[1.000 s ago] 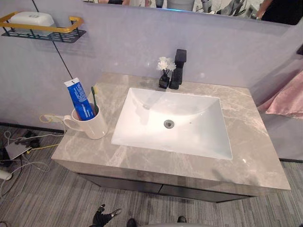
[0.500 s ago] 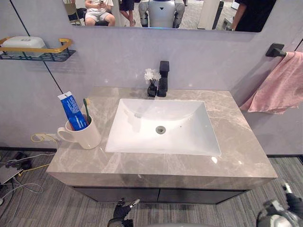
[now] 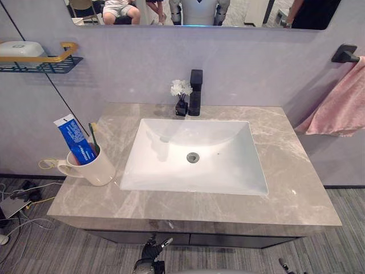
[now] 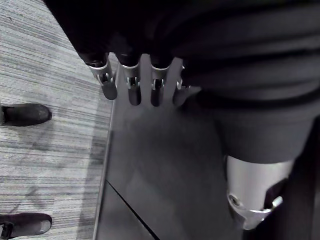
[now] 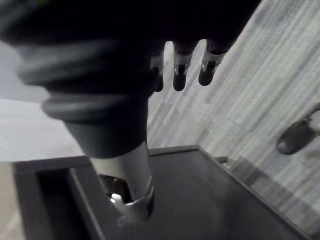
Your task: Organize washtable
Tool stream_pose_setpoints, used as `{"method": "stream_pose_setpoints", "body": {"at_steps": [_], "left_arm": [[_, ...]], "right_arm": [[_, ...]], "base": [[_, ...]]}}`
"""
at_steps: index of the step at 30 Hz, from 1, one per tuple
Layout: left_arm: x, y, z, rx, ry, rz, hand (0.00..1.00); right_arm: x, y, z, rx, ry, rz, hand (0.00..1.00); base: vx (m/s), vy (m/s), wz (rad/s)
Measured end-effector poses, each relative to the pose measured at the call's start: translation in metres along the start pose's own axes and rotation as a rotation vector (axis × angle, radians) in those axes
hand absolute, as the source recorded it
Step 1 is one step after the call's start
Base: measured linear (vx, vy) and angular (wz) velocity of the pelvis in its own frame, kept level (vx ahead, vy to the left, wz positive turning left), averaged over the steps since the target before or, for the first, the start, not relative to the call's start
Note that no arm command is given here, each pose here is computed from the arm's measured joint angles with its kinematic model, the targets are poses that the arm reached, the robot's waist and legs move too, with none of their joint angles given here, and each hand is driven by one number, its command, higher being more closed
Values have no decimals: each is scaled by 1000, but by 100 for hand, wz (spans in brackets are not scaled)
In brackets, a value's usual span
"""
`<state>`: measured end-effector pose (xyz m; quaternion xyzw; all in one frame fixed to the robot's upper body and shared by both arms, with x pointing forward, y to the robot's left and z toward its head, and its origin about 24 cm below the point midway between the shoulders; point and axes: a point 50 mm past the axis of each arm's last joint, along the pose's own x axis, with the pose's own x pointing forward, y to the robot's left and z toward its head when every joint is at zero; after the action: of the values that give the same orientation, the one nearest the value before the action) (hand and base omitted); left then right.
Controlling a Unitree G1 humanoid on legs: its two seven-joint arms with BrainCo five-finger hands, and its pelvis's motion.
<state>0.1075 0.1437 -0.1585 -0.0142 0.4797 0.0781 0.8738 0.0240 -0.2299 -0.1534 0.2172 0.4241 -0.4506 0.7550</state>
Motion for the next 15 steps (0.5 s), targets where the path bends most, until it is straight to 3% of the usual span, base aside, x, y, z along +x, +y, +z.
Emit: {"method": "stream_pose_setpoints", "body": {"at_steps": [8, 15], "left_arm": [[2, 2, 1, 56, 5, -33, 0], [5, 11, 5, 102, -1, -38, 0]], "right_arm": [[-3, 7, -27, -97, 140, 89, 0], [1, 23, -23, -205, 136, 167, 0]], "base": [[-40, -12, 9], [18, -21, 12]]}}
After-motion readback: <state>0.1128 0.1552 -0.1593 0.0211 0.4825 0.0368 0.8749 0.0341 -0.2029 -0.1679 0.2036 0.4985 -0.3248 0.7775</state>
